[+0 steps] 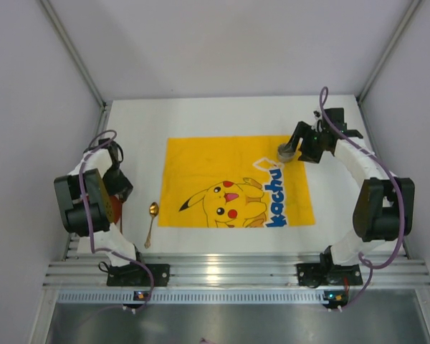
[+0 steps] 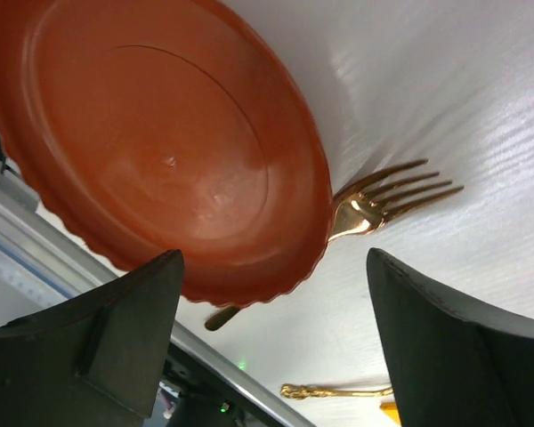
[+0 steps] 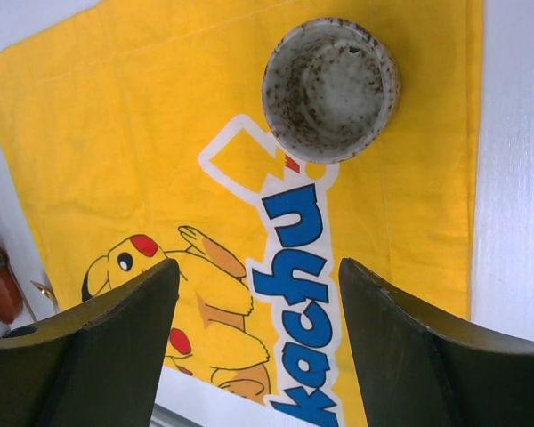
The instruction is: Set the dinner table for one person
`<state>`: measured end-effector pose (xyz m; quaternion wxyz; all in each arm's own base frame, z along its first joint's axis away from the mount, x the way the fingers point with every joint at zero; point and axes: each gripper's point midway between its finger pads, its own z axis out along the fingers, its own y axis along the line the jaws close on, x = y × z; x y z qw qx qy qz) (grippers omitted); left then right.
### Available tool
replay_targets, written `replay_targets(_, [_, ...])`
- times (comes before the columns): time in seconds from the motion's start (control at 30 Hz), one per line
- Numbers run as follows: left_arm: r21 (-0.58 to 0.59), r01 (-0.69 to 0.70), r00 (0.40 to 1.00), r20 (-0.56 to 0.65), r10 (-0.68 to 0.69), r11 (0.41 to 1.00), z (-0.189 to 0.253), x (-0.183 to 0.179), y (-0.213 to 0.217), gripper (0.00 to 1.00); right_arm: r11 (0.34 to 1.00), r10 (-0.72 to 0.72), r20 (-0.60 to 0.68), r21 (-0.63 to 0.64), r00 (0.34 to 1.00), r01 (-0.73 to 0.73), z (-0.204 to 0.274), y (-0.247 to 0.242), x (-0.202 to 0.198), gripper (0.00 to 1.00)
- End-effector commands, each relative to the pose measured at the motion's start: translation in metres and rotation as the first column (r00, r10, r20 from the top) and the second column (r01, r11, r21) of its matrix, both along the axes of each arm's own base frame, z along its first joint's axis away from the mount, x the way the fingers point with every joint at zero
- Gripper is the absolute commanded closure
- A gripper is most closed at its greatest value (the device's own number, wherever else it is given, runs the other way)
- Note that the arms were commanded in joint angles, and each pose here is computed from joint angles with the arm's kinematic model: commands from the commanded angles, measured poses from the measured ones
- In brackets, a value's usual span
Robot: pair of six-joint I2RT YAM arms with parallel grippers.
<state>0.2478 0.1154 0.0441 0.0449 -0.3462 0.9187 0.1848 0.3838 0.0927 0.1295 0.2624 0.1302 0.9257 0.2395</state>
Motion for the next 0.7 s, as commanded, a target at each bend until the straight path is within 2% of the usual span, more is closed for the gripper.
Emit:
replay_targets(0.0, [-0.005,-0.025,0.999,0.03,0.025,1.0,-0.013,0.008,0.0,0.15,1.0,0.01,0.04,0.006,0.999,-0.01,0.021,0.0,0.003,0.27])
replay_targets(0.03, [-0.016,-0.024,0.999,0.03,0.025,1.0,-0.015,0.008,-0.002,0.2,1.0,0.011,0.038,0.005,0.999,-0.011,0.02,0.0,0.003,0.27])
replay_targets(0.1, [-0.03,-0.029,0.999,0.025,0.03,0.999,-0.023,0.008,-0.004,0.44,1.0,0.012,0.028,0.002,1.0,-0.012,0.017,-0.001,0.0,0.27])
replay_targets(0.13, [-0.049,-0.029,0.999,0.03,0.031,0.998,-0.026,0.008,-0.007,0.51,1.0,0.012,0.028,0.002,1.0,-0.012,0.017,-0.001,0.0,0.27])
replay_targets(0.17, [-0.058,-0.025,0.999,0.021,0.026,0.998,-0.03,0.007,-0.009,0.69,1.0,0.012,0.026,0.001,1.0,-0.012,0.016,-0.001,-0.001,0.27])
replay_targets(0.27, [-0.065,-0.028,0.999,0.016,0.029,0.997,-0.032,0.008,-0.01,1.0,1.0,0.012,0.015,-0.001,1.0,-0.012,0.013,-0.001,-0.003,0.27])
replay_targets(0.53, [-0.083,-0.02,0.999,0.045,0.024,0.996,-0.018,0.013,-0.012,1.0,1.0,0.009,-0.001,-0.001,1.0,-0.009,0.007,-0.002,0.004,0.28])
replay_targets(0.67, [-0.058,-0.006,0.994,0.109,0.012,0.998,0.015,0.023,-0.008,1.0,1.0,0.012,0.009,0.001,1.0,-0.012,0.01,0.0,0.009,0.28])
